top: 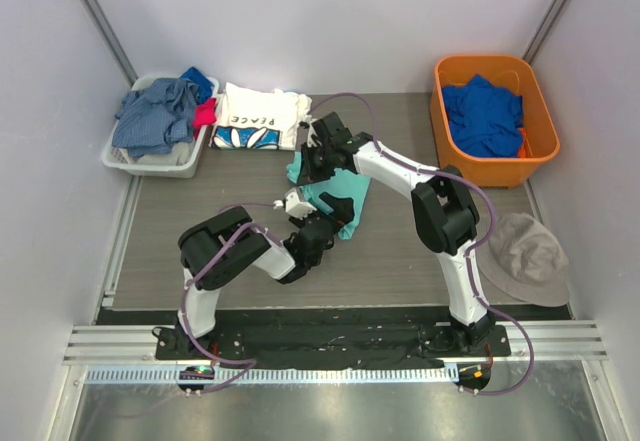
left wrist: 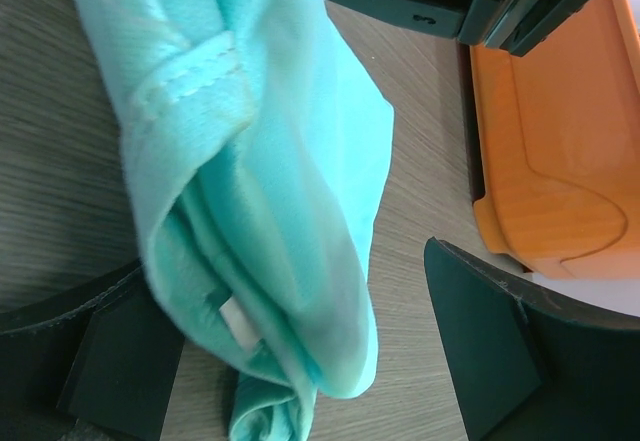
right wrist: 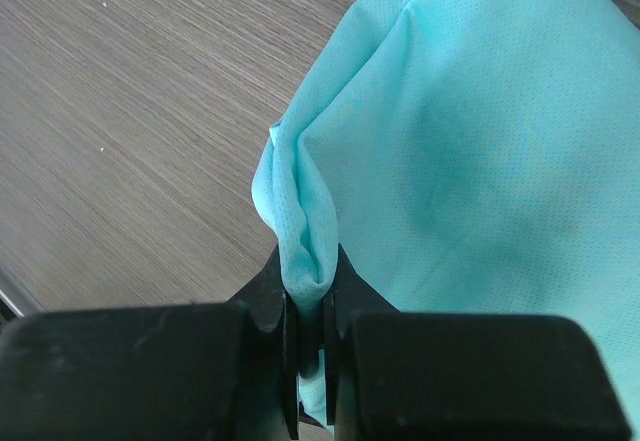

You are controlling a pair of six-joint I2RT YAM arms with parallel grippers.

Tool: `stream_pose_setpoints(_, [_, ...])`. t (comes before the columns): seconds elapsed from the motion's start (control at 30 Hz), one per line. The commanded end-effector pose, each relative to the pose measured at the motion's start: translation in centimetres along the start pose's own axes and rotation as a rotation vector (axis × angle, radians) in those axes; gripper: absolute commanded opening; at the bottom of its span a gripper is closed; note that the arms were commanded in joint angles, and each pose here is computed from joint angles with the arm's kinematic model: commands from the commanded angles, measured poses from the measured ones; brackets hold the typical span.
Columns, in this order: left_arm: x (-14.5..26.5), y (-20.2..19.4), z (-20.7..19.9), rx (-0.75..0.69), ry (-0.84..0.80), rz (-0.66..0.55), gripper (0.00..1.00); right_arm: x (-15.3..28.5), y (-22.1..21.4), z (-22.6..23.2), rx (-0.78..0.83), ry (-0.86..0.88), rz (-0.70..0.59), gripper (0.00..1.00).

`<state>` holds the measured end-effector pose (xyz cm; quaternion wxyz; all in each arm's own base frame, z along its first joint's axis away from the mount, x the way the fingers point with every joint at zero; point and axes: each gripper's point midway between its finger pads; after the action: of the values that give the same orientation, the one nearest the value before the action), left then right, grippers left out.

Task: Fold and stack the t-shirts
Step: Neatly place the folded tshirt to the corner

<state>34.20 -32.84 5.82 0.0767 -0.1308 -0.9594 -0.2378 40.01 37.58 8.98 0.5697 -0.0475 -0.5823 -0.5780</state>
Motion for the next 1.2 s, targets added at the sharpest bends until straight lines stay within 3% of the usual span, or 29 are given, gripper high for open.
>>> stream_pose_setpoints(0.0, [-1.0,0.0,0.1,0.004,0.004,-0.022,0.98,2.9,3.9,1.9,0.023,0.041,-0.100,0.01])
stream_pose_setpoints(0.03, [-1.2,0.2,0.1,0.009,0.005,-0.026,0.94,2.9,3.9,1.9,0.023,0.043,-0.100,0.01])
stream_pose_setpoints(0.07, [-1.3,0.2,0.2,0.010,0.007,-0.027,0.82,3.0,3.9,2.0,0.026,0.042,-0.101,0.01])
stream_pose_setpoints(0.13, [-1.5,0.2,0.5,0.018,0.019,-0.025,0.69,3.0,3.9,2.0,0.026,0.042,-0.101,0.01])
stream_pose_setpoints(0.17, [-1.6,0.2,0.7,0.023,0.027,-0.021,0.55,3.0,3.9,2.0,0.026,0.042,-0.101,0.01])
stream_pose_setpoints(0.23, [-1.7,0.1,1.0,0.021,0.037,-0.017,0.44,3.0,3.9,2.0,0.026,0.043,-0.102,0.01])
stream_pose_setpoints(0.27, [-1.8,0.2,1.2,0.021,0.040,-0.019,0.30,2.9,3.9,2.0,0.026,0.044,-0.101,0.01])
stream_pose_setpoints(0.43, [-2.0,0.1,1.7,0.017,0.052,-0.022,0.20,3.1,3.9,2.1,0.028,0.049,-0.101,0.01])
stream_pose_setpoints(0.57, [-1.9,0.1,2.0,0.014,0.058,-0.021,0.01,3.3,4.0,2.2,0.029,0.050,-0.106,0.01])
stream_pose_setpoints(0.6, [-1.8,0.1,2.1,0.013,0.059,-0.019,0.00,3.4,4.1,2.2,0.028,0.050,-0.109,0.01])
stream_pose_setpoints(0.73, [-1.6,0.3,2.2,0.004,0.063,-0.018,0.00,4.0,4.9,2.2,0.032,0.039,-0.132,0.41])
stream_pose_setpoints(0.8, [-1.4,0.4,2.3,-0.007,0.065,-0.015,0.00,4.7,5.7,2.1,0.037,0.034,-0.155,0.50])
stream_pose_setpoints(0.87, [-1.2,0.5,2.2,-0.016,0.062,-0.009,0.00,5.3,7.0,2.2,0.042,0.043,-0.185,0.71])
stream_pose_setpoints(0.93, [-0.9,0.5,2.5,-0.027,0.067,0.000,0.00,6.5,8.9,2.0,0.046,0.051,-0.217,0.79])
stream_pose_setpoints(1.17, [0.7,1.2,2.1,-0.101,0.069,0.045,0.00,14.4,13.9,-2.5,-0.017,-0.053,-0.376,0.84])
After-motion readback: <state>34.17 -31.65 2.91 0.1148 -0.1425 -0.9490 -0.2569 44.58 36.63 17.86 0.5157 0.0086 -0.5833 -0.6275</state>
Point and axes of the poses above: each gripper's point midway between its finger pads, its own x axis back along the fingers, its own z axis along the line the jaws close on, y = z × x, and after that the axes turned 11 degrees about x, right-handed
